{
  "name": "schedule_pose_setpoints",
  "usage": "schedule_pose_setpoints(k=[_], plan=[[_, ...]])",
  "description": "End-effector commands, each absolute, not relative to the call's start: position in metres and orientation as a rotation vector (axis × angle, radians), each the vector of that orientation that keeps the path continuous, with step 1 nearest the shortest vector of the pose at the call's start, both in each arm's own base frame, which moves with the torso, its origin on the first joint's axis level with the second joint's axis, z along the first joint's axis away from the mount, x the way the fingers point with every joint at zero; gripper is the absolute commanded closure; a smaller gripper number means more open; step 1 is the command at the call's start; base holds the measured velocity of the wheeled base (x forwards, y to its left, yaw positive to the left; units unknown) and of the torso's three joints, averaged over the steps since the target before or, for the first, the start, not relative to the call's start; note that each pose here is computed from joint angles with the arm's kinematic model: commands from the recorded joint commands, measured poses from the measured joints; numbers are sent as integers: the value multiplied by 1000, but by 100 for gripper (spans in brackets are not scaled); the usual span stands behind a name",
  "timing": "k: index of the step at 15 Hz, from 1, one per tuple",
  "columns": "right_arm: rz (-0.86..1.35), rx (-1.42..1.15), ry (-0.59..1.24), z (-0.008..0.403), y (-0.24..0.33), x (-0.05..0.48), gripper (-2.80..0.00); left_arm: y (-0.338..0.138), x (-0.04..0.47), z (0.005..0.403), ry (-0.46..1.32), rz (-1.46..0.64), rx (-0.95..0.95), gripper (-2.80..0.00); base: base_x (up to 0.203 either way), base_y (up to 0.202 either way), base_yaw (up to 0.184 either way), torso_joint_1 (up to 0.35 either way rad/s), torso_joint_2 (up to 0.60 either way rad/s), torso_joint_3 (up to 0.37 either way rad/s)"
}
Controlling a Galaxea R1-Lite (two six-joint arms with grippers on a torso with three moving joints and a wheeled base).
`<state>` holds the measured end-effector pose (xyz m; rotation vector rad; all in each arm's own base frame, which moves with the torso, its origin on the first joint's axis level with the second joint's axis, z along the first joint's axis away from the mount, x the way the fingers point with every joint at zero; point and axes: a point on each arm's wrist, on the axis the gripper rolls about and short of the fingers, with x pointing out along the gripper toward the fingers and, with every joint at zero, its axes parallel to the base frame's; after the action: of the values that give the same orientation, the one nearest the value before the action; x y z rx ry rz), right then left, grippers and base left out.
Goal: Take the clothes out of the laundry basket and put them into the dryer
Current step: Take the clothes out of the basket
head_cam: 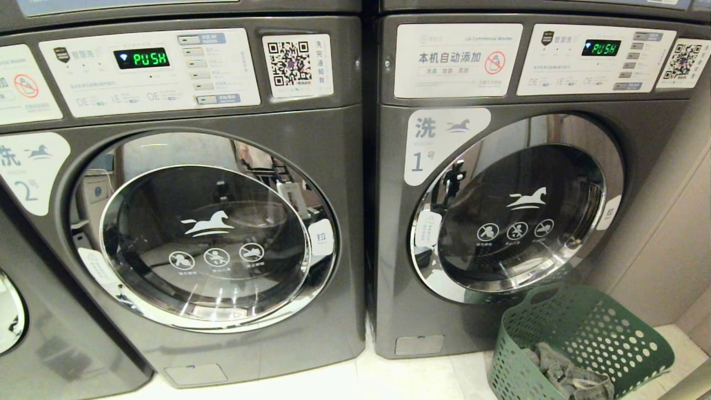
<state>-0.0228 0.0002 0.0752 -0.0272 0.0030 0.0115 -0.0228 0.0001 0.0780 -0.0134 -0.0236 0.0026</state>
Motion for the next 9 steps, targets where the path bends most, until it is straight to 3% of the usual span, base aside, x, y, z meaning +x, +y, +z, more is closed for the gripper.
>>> schedule_pose_setpoints(k=[1, 9], plan=[[11, -22, 1, 75, 0, -23, 0, 0, -23, 78, -26, 3, -14, 0, 0, 0, 0, 0, 0, 0], [6, 2, 2, 75, 0, -23, 0, 0, -23, 78, -25, 4, -14, 0, 0, 0, 0, 0, 0, 0]])
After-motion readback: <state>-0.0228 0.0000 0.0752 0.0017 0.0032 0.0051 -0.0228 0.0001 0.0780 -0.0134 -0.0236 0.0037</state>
